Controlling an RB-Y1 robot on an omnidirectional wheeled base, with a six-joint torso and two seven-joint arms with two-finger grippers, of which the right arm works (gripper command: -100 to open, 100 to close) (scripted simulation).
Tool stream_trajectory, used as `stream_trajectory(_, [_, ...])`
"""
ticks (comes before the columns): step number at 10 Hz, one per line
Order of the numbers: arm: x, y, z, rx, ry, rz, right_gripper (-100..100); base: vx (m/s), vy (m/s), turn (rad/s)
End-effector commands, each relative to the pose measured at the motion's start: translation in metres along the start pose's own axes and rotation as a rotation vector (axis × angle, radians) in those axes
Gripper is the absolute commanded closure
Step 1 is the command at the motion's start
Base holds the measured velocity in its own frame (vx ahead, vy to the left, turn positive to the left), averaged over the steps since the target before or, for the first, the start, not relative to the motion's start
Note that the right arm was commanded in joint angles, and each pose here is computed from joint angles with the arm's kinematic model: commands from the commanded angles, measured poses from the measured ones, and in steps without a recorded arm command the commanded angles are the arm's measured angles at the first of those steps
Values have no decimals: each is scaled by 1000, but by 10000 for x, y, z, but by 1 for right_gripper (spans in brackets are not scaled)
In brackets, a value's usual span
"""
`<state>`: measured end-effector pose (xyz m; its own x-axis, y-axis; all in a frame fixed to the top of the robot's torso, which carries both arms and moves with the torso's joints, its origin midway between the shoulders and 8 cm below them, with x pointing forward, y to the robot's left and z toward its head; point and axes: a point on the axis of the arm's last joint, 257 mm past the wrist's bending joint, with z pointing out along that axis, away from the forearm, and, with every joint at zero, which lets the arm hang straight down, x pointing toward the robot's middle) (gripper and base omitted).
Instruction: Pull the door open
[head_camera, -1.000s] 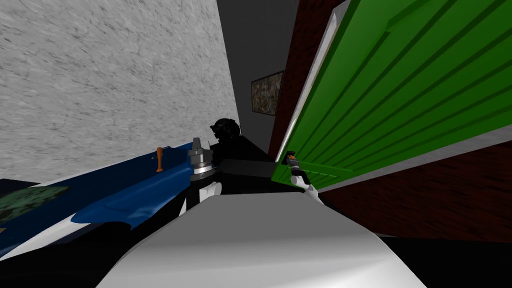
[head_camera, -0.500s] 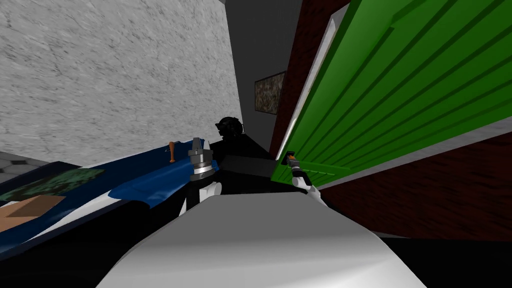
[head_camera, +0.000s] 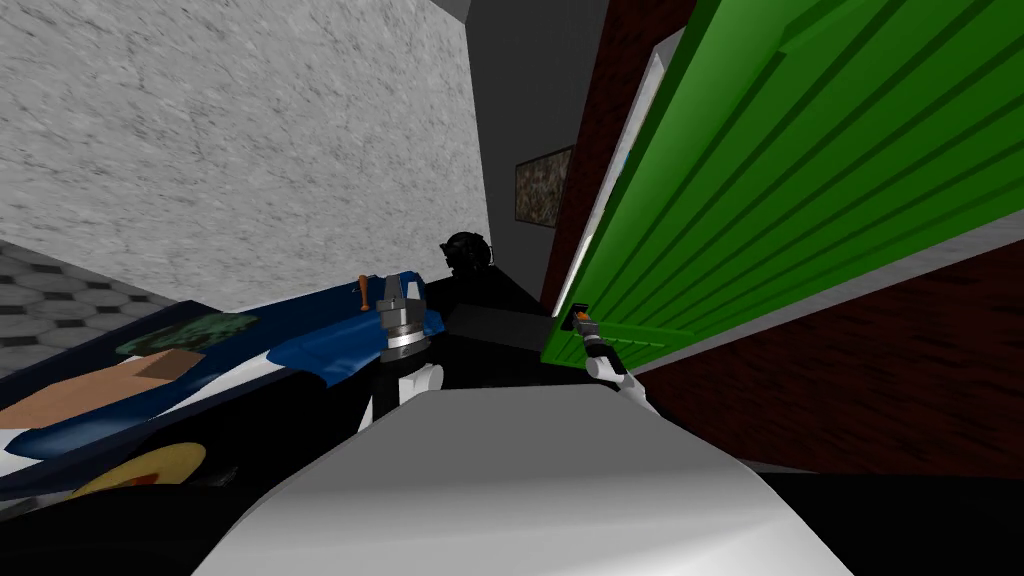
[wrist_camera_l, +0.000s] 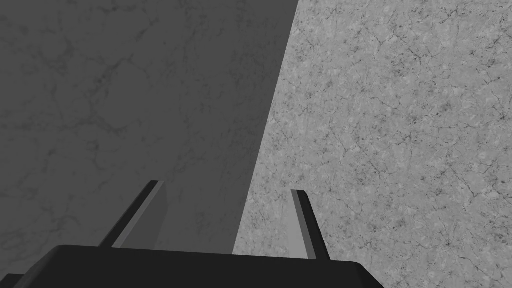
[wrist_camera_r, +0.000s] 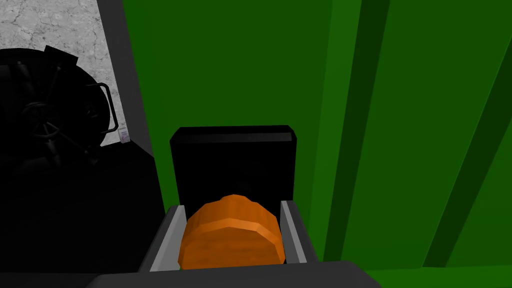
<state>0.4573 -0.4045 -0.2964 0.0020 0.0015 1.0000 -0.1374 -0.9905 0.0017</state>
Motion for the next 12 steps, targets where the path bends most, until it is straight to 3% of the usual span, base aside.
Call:
stream_trajectory(1, [0, 0, 0, 0, 0, 0, 100, -85, -14, 24])
stream_trajectory(11, [2, -91, -259, 99, 2, 1, 100, -183, -60, 106])
stream_trajectory(12, [-10, -94, -242, 94, 0, 0, 100, -88, -20, 30])
